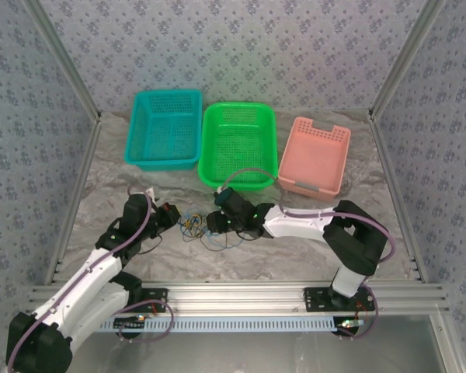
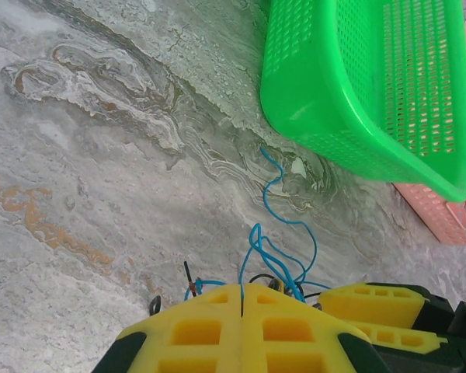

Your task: Untangle the cables

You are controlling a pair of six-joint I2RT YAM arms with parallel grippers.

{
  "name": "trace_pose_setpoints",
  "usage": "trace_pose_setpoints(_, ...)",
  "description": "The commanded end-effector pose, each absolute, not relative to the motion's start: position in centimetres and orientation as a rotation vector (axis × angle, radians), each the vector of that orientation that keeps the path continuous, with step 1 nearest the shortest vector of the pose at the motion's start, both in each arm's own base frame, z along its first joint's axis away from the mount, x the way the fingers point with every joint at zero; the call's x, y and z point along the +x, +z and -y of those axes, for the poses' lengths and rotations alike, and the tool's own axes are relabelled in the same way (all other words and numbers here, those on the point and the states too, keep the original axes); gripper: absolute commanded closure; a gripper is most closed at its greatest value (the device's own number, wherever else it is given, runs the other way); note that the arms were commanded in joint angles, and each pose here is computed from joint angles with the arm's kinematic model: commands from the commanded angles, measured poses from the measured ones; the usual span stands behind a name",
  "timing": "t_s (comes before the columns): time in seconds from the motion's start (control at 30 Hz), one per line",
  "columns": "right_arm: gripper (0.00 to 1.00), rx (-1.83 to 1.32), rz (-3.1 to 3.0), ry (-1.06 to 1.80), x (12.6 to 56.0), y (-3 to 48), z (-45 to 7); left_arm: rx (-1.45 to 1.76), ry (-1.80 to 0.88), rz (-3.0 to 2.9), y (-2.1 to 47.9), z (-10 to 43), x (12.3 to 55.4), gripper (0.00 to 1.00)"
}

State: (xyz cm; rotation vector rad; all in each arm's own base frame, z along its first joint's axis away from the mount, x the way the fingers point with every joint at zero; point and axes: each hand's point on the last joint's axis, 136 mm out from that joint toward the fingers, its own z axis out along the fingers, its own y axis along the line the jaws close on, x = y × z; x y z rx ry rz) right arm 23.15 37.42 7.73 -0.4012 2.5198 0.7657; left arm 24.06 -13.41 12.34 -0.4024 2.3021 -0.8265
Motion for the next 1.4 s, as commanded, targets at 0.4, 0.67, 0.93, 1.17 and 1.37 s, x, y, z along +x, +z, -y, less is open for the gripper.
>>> trace_pose_setpoints(0.4,0.58,-0.634,-2.492,0.771,17.9,7.5,-38.5,-0.351,-0.845,-2.275,14.2,14.0,24.6,1.0)
trace_pose_setpoints(0.67,0.57,-0.688,-2.52,0.648,18.7,4.8,-38.5,-0.344,-0.85,-2.277,14.4,14.2,24.5,1.0)
trace_pose_setpoints(0.93,0.91,-0.665,-2.514,0.629,19.0,4.6,-38.4,-0.342,-0.844,-2.278,14.4,14.1,24.5,1.0)
trace_pose_setpoints(1.17,1.0,-0.566,-2.444,0.602,20.0,8.5,-34.1,-0.392,-0.664,-2.336,12.7,11.8,24.1,1.0)
trace_pose_setpoints(1.37,1.0,-0.43,-2.373,0.624,22.0,13.3,-29.3,-0.411,-0.605,-2.363,11.7,11.2,23.9,1.0)
